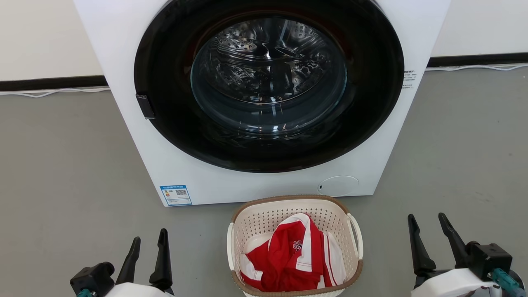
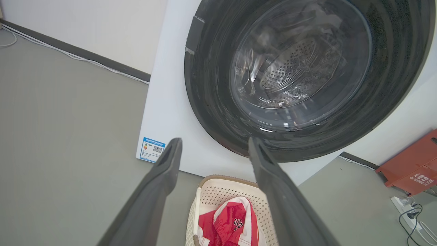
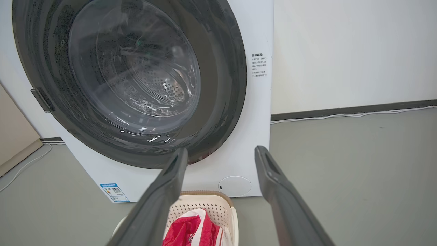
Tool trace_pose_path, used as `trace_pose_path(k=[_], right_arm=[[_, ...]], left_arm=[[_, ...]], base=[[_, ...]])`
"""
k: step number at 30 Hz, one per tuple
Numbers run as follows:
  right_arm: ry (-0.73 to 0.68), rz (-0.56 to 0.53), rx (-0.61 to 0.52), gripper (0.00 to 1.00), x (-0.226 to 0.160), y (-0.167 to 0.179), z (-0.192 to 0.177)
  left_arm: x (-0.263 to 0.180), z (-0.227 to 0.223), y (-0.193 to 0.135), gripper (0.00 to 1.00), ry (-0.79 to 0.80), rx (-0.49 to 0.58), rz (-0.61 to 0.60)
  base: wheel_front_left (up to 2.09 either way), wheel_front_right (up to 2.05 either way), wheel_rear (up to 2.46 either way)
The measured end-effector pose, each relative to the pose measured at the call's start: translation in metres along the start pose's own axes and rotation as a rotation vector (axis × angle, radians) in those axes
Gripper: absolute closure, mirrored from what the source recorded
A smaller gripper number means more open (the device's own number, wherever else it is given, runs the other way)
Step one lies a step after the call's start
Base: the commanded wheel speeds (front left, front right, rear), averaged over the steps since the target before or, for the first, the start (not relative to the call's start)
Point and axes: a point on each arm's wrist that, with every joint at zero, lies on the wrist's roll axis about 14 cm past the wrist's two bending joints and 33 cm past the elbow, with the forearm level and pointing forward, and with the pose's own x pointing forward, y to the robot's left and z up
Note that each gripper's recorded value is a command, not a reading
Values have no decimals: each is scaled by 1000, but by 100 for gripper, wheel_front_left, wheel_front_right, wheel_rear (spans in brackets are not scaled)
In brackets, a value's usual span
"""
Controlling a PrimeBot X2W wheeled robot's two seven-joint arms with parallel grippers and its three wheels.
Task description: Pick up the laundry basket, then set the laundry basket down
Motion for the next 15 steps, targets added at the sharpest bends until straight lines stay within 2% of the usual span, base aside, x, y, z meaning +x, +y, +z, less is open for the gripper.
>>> trace_pose_path(k=[9,15], right_arm=[[-17,28,-118,0,0,2,3],[-16,30,-132,0,0,2,3]], left_arm=[[-5,-1,0,0,-8,85,-8],[-5,-2,-1,0,-7,90,-12]], base=[[0,0,0],[0,0,0]])
